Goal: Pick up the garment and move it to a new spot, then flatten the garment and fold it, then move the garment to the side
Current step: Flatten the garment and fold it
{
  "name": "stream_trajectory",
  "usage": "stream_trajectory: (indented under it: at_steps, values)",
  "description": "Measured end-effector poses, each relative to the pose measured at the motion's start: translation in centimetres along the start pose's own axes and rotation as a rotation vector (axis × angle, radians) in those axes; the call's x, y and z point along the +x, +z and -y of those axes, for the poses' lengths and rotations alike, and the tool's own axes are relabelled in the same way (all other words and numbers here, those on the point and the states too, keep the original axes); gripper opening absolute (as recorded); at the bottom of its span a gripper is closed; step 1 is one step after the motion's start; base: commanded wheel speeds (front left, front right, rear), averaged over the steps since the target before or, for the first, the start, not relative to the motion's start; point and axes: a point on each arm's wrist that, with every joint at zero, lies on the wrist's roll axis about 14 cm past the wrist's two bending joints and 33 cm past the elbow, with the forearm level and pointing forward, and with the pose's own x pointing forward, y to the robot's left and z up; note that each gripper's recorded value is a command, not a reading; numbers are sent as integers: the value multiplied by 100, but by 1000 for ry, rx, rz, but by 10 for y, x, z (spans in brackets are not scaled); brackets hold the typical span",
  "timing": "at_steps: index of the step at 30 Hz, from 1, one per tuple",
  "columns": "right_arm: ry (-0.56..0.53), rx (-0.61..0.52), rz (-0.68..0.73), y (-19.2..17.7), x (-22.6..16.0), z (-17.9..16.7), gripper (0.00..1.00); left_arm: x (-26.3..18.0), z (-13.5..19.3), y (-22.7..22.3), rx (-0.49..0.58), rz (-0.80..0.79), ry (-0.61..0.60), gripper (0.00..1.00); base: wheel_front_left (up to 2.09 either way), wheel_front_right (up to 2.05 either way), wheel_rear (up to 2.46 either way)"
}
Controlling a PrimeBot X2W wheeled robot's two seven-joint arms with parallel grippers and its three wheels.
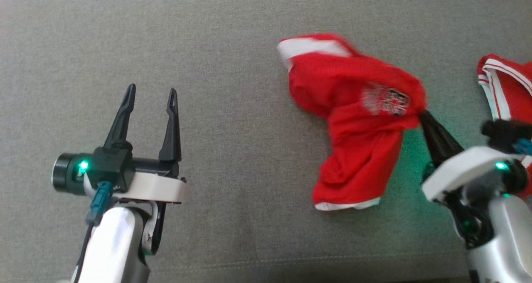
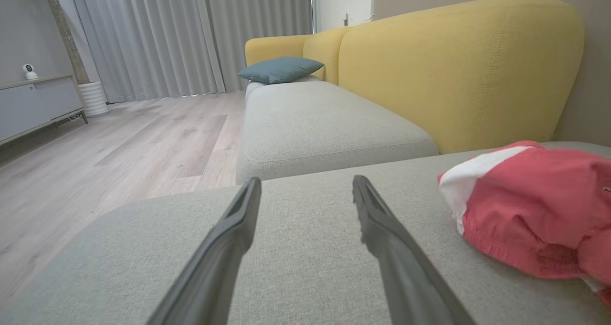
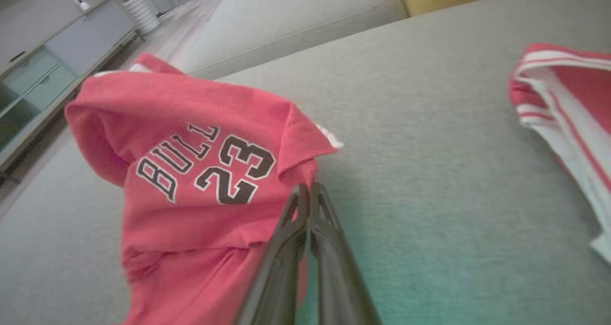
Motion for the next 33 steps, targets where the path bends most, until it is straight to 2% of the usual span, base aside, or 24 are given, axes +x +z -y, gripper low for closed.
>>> stream_trajectory:
  at_steps: [6,7,8,9,11,14,19,23,33]
  values:
    - [-129,12,-41,-22,-15,39,0,0,1,-3,-1,-10,-9,100,0,0,0]
    - [-137,10,-41,-25,-16,41,19,0,2,-3,-1,-10,-9,100,0,0,0]
    - [-140,8,-38,-27,-18,41,64,0,2,-3,0,-10,-9,100,0,0,0]
    - [-141,6,-25,-26,-18,40,100,0,2,-3,0,-9,-10,100,0,0,0]
    - [-142,-11,31,-17,-20,37,100,-1,2,-1,0,-6,-10,100,0,0,0]
    - [-128,-87,209,25,-27,28,100,-2,3,3,3,4,-12,100,0,0,0]
    - [-100,-180,383,68,-45,11,100,-12,4,4,2,-5,-10,100,0,0,0]
    - [-75,-212,403,68,-59,-3,100,-19,5,5,3,-8,-9,100,0,0,0]
    - [-63,-188,388,58,-73,-15,100,-31,5,4,5,-21,1,100,0,0,0]
